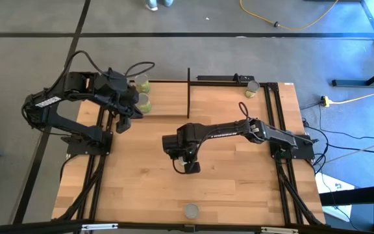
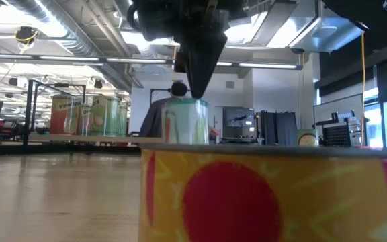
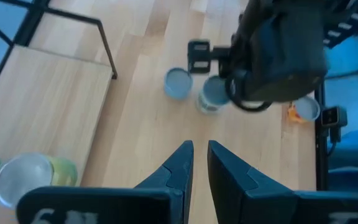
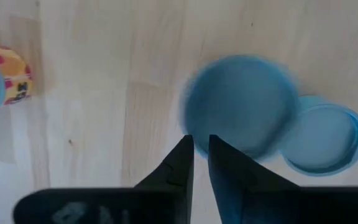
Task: Pick and place cans onto a shelf
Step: Put the canned mixed vegetables on the shelf
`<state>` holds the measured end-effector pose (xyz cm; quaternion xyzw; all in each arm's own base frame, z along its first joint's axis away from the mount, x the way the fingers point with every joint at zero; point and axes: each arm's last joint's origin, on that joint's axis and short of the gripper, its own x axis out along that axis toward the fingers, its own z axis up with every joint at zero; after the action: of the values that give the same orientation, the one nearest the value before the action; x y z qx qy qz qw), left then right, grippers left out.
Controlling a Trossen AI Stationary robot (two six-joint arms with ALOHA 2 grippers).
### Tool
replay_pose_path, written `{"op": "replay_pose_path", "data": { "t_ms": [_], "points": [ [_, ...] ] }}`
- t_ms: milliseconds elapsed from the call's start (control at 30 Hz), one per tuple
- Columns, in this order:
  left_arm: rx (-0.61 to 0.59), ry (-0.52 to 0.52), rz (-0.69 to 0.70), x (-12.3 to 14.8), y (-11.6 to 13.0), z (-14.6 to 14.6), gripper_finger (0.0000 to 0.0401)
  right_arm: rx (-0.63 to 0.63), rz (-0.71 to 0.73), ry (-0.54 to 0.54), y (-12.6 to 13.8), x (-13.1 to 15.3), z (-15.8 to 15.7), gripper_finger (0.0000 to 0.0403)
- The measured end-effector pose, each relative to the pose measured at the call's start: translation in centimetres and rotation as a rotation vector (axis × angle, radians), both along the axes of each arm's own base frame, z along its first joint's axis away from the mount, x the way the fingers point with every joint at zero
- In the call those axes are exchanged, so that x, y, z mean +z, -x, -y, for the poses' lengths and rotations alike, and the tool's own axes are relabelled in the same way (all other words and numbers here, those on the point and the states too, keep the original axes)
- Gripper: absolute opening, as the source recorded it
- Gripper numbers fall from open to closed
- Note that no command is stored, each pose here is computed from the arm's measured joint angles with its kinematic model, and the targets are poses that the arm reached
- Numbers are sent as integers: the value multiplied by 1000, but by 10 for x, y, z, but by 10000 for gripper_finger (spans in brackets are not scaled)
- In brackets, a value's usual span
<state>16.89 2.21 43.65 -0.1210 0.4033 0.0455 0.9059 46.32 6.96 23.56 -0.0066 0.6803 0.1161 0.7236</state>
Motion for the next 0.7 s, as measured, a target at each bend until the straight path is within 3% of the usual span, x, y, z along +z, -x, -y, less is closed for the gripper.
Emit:
{"op": "replay_pose_path", "data": {
  "t_ms": [200, 367, 700],
  "points": [
    [1, 4, -34, -2, 2, 0, 41, 7, 36, -5, 1, 8, 0, 52],
    [-20, -10, -41, -3, 3, 0, 41, 27, 108, -12, 9, 34, 1, 52],
    [-365, -149, -29, -36, -21, 17, 41, 24, 418, -51, 50, 133, 7, 52]
  ]
}}
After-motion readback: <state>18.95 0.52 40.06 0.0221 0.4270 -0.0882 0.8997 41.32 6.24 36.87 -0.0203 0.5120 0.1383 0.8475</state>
